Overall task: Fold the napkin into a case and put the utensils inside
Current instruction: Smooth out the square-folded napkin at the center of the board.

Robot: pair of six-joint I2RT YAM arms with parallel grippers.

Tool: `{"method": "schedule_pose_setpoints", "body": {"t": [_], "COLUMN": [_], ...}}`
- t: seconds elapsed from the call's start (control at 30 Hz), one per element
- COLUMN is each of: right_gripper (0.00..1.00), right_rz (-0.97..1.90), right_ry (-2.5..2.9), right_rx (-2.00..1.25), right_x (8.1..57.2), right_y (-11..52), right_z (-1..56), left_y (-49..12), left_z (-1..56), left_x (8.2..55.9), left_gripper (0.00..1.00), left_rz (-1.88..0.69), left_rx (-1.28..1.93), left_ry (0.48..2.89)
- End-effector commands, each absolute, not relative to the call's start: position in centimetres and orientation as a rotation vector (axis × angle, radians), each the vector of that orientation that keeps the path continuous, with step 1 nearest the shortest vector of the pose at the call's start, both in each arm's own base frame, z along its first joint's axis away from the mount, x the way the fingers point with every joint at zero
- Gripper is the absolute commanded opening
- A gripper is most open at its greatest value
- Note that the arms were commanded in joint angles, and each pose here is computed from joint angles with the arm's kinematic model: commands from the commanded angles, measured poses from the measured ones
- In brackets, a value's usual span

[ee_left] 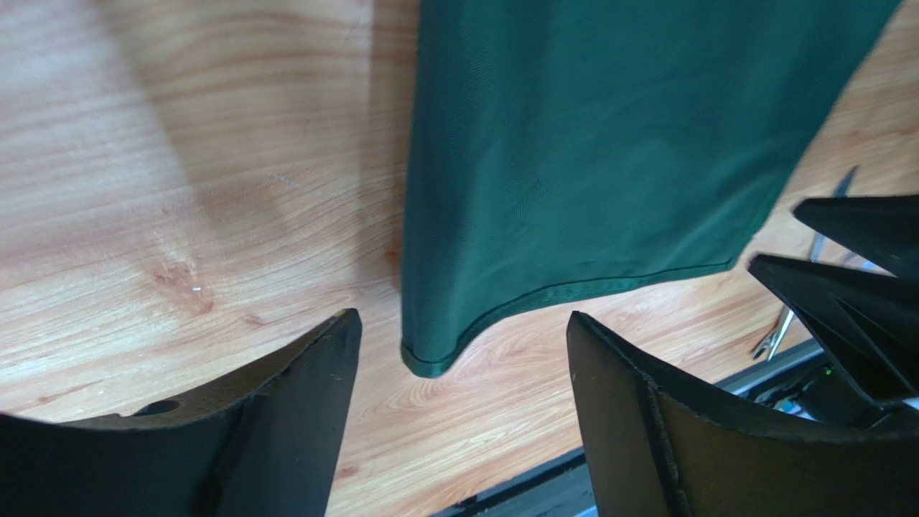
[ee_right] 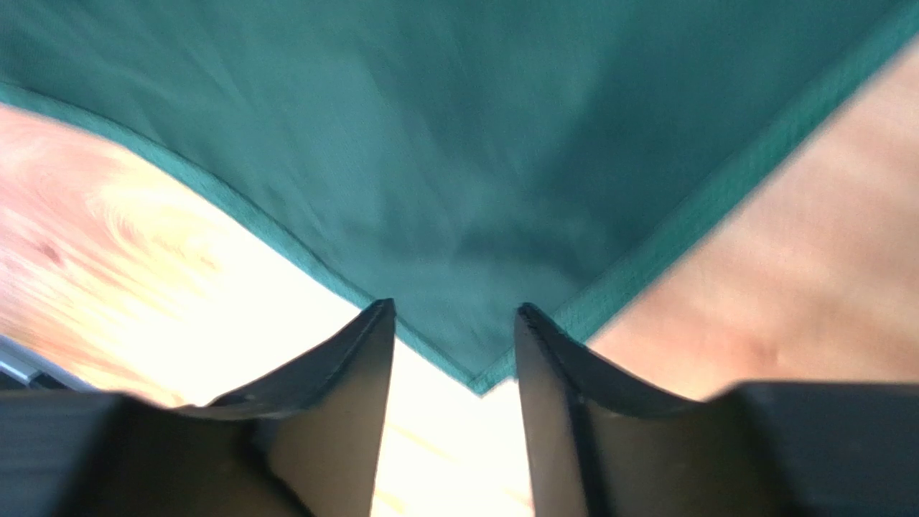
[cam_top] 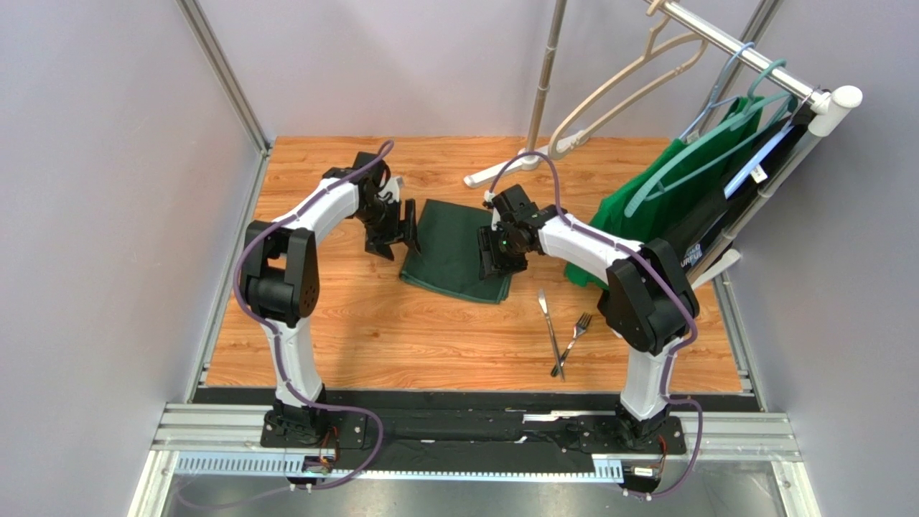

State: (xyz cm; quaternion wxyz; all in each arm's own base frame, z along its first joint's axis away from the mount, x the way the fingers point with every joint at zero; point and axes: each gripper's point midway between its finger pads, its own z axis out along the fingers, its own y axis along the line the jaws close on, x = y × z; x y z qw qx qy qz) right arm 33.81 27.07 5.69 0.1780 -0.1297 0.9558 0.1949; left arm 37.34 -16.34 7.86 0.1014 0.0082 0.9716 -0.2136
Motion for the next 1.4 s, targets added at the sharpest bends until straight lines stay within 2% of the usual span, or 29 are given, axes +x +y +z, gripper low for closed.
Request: {"method": "schedule_pose_setpoints", "body": {"t": [0.0, 0.07, 0.2, 0.27, 0.3, 0.4, 0.57, 0.6, 0.83, 1.1, 1.37], "right_gripper": [0.52, 0.54, 0.54, 0.54, 0.53, 0.49, 0.45, 0.45, 0.41, 0.37, 0.36], "right_rz": [0.600, 0.636, 0.717, 0.731, 0.740, 0.797, 0.799, 0.775, 0.663, 0.515, 0.409], "right_ry": [2.726, 2.747, 2.740, 2.749, 2.744, 2.754, 2.714, 2.712, 2.698, 2.694, 2.659], "right_rx": [-0.250, -0.142, 0.119, 0.194, 0.251, 0.342, 0.494, 0.524, 0.687, 0.948, 1.060], "right_x": [31.5, 30.5, 29.3, 28.4, 28.4, 27.7, 28.0, 28.1, 29.1, 28.3, 28.3], "right_y": [26.1, 26.1, 26.1, 25.8, 25.8, 26.2, 26.0, 25.7, 24.8, 23.7, 23.0], "right_z": [6.7, 6.8, 6.5, 6.0, 5.9, 5.3, 4.0, 3.5, 1.9, 0.4, -0.5], "left_y": [-16.0, -15.8, -16.0, -16.0, -16.2, -16.1, -15.9, -15.8, -15.5, -15.5, -15.5], "left_z": [7.9, 7.5, 6.7, 6.3, 6.2, 5.9, 5.9, 5.9, 7.1, 6.5, 6.1], "left_x": [36.5, 36.5, 35.9, 35.5, 35.5, 35.1, 34.6, 34.5, 33.9, 33.6, 33.3], "left_gripper": [0.74, 0.71, 0.54, 0.49, 0.36, 0.30, 0.29, 0.33, 0.38, 0.32, 0.34], "left_rz": [-0.675, -0.684, -0.723, -0.735, -0.745, -0.747, -0.743, -0.736, -0.722, -0.727, -0.734], "left_rx": [0.073, 0.060, 0.037, 0.021, 0.021, 0.007, -0.005, -0.004, -0.016, -0.031, -0.040], "left_ry": [2.894, 2.896, 2.893, 2.901, 2.897, 2.894, 2.890, 2.891, 2.857, 2.865, 2.871]}}
